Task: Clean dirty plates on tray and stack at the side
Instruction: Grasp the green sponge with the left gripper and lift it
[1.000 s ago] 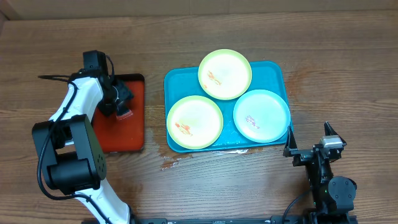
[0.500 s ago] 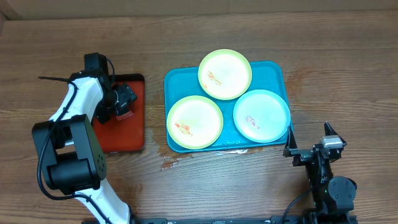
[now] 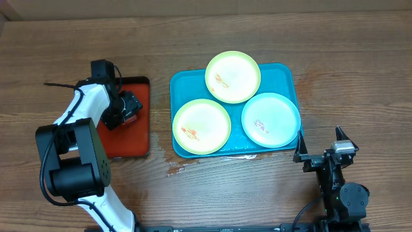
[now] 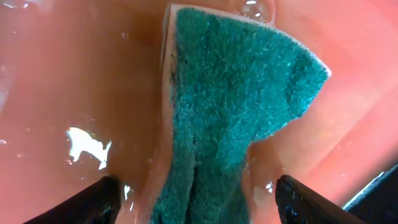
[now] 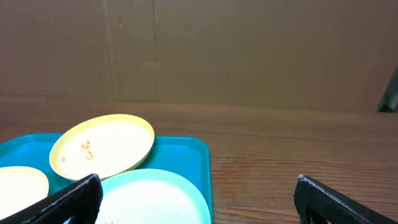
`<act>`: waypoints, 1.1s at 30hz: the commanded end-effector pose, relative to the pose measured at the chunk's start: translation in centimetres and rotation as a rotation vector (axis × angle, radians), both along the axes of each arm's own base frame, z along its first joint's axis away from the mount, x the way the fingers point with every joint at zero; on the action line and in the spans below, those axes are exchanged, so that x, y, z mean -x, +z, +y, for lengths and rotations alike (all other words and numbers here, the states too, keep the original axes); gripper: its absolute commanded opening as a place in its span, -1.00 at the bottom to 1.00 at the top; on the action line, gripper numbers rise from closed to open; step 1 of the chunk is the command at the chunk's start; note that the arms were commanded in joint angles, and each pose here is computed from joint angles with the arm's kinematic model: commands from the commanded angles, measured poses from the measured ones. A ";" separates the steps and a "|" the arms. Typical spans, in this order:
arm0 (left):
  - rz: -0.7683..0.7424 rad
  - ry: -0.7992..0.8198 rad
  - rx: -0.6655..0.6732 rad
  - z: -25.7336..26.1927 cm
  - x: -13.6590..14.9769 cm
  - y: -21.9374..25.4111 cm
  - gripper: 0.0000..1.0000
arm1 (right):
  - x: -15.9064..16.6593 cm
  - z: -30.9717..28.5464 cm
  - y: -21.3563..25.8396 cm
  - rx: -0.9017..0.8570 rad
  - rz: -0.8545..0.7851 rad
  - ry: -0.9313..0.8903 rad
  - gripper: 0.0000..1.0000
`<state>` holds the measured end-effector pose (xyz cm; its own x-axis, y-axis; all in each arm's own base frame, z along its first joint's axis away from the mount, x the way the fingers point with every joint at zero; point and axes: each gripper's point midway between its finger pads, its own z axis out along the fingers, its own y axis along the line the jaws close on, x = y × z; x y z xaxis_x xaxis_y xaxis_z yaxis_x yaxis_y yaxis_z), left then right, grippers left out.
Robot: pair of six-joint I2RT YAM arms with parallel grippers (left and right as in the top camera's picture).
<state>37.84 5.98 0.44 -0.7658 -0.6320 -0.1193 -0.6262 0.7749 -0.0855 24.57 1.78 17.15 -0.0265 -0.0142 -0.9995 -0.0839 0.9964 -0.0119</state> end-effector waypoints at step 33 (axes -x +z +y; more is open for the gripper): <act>-0.084 -0.121 -0.161 2.2 -2.4 1.0 -0.92 | 0.0 -0.3 -0.2 0.004 -0.004 -0.014 1.00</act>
<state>40.07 8.19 0.81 -0.8017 -0.5334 -0.2697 -0.5489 0.8356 -0.0211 24.57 1.79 17.16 -0.0261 -0.0142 -0.9996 -0.0843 0.9964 -0.0119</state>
